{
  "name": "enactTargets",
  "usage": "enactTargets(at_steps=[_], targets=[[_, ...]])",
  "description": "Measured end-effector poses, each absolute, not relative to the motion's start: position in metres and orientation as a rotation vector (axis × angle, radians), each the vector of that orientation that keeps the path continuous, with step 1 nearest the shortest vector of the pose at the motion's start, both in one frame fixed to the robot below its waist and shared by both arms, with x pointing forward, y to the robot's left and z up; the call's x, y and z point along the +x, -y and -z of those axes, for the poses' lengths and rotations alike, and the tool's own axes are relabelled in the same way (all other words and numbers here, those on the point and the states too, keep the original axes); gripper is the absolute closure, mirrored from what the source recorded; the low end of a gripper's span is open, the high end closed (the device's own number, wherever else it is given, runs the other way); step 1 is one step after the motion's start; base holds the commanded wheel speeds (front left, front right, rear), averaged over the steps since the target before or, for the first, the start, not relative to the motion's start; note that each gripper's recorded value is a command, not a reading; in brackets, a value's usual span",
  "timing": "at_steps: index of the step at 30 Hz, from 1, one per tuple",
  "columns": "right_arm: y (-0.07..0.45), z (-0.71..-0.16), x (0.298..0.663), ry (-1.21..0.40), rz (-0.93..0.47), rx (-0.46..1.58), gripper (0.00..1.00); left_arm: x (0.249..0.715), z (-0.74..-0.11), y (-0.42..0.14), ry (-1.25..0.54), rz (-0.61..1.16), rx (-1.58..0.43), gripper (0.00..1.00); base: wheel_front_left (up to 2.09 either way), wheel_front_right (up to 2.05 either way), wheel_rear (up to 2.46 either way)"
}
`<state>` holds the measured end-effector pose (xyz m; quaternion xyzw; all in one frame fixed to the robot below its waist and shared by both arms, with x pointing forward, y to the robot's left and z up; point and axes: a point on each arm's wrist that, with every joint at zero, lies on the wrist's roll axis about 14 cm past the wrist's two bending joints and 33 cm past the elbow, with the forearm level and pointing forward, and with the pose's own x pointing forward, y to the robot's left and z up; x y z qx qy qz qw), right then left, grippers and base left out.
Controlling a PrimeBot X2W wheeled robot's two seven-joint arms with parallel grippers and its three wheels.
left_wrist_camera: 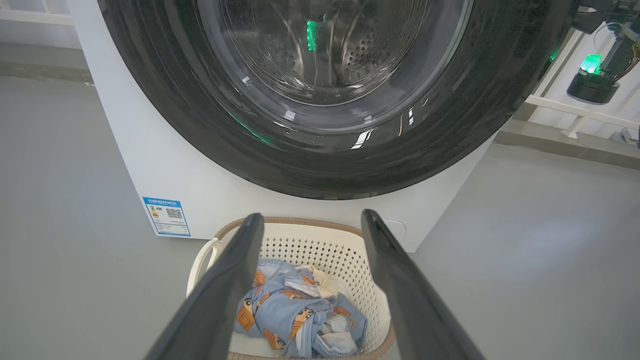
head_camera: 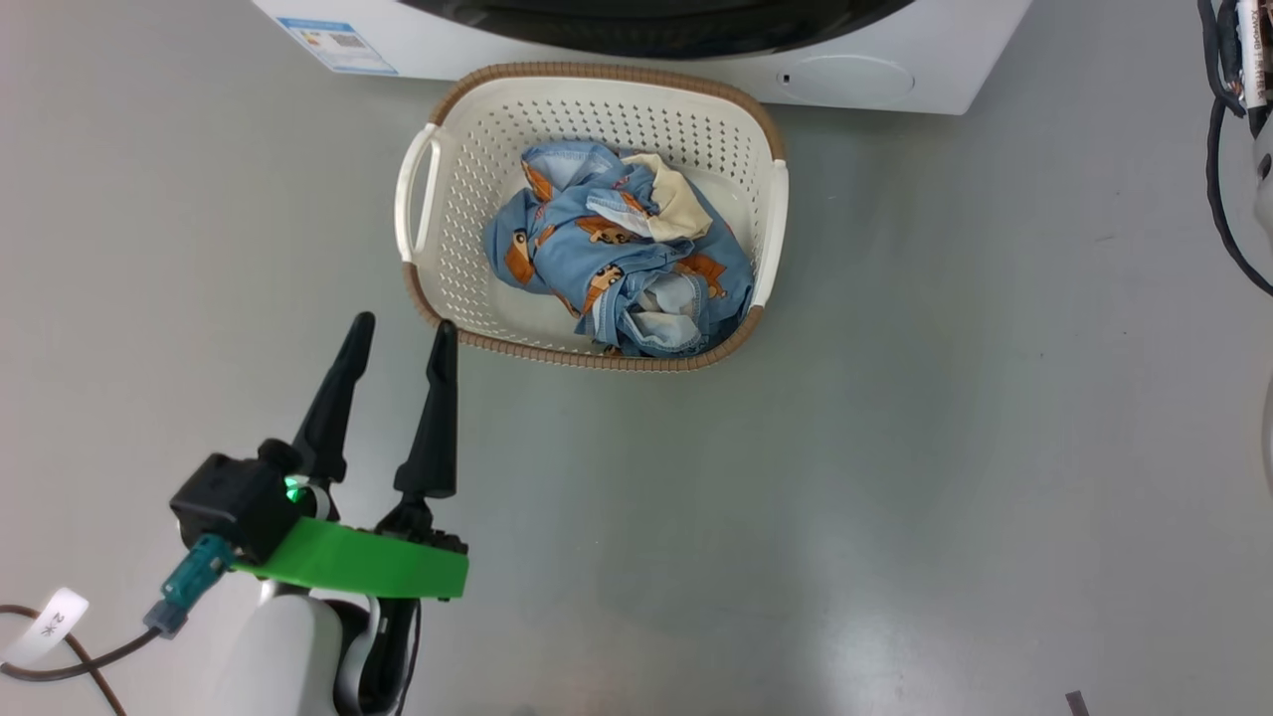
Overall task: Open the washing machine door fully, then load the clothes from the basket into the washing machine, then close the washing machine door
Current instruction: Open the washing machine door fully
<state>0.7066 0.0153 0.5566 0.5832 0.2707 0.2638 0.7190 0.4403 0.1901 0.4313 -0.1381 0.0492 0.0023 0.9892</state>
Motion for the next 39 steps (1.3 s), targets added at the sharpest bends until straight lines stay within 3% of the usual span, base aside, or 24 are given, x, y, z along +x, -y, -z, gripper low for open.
enactTargets(at_steps=[16, 39], targets=[[-0.044, -0.562, 0.651, -0.832, -0.851, 1.291, 1.0, 0.446, -0.454, -0.191, -0.031, 0.007, -0.254, 0.0, 0.0, 0.0, 0.0], [-0.069, -0.568, 0.556, -1.103, -1.093, 1.15, 1.0, 0.417, -0.497, -0.196, 0.064, -0.001, -0.225, 0.0, 0.0, 0.0, 0.0]])
